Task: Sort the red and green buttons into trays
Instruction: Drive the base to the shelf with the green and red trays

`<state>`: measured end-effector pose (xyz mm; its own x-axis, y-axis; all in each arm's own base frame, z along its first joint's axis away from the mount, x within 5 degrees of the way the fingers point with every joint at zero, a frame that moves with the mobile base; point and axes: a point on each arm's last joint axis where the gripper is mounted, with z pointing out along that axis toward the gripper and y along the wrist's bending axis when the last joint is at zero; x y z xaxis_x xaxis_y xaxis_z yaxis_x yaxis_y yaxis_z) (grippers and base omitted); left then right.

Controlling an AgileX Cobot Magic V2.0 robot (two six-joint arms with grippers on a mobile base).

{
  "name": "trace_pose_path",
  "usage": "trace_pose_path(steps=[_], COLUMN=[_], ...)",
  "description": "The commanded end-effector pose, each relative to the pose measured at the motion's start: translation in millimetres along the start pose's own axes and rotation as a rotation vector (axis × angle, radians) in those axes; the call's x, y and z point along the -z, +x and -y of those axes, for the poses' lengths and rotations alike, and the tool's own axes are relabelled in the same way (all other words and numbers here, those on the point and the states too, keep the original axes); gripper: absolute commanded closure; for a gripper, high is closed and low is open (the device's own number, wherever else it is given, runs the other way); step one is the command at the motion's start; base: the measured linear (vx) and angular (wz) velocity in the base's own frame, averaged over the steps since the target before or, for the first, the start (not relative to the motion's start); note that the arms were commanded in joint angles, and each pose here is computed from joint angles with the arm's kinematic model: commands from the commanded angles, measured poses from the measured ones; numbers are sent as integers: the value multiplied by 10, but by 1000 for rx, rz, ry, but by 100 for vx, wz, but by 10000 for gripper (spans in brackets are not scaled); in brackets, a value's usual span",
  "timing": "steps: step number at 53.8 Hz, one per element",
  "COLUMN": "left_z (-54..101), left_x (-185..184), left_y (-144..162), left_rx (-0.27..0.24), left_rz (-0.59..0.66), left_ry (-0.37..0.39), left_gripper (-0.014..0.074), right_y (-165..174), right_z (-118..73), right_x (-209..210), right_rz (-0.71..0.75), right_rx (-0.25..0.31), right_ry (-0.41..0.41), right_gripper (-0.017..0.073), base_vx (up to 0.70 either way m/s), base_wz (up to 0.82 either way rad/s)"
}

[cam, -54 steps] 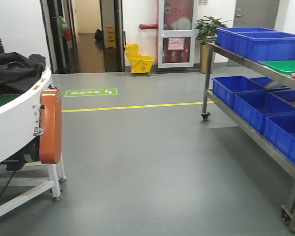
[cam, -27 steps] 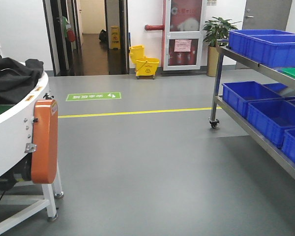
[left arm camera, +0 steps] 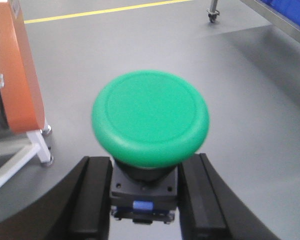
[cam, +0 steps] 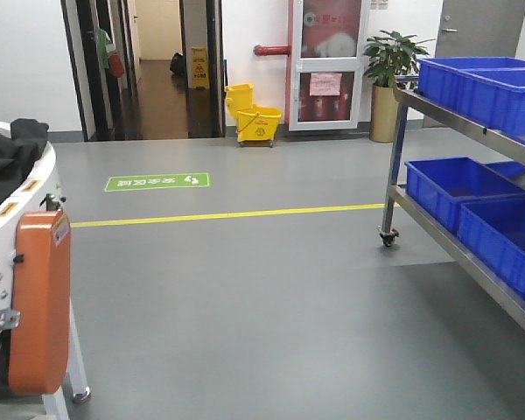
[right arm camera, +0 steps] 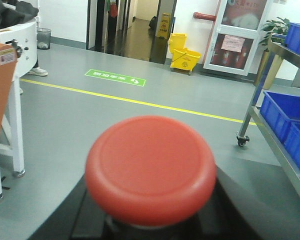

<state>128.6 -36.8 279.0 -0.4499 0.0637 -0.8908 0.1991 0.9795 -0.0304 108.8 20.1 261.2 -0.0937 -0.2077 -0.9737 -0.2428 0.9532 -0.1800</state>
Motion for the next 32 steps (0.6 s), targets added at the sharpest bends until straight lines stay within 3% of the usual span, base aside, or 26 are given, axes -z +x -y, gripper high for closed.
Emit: trace_pose_path(steps=[1, 32], left_z=[46, 45], left_x=[51, 51], left_y=[-167, -166], left_rx=[2, 1], left_rz=[103, 102], left_ry=[44, 43], left_gripper=[595, 595], right_y=[-105, -104], right_z=[22, 21], right_x=[4, 3], right_rz=[32, 32], right_rx=[-13, -13], right_ry=[6, 5], right_gripper=[568, 568], base_vx=[55, 58], base_wz=[3, 3])
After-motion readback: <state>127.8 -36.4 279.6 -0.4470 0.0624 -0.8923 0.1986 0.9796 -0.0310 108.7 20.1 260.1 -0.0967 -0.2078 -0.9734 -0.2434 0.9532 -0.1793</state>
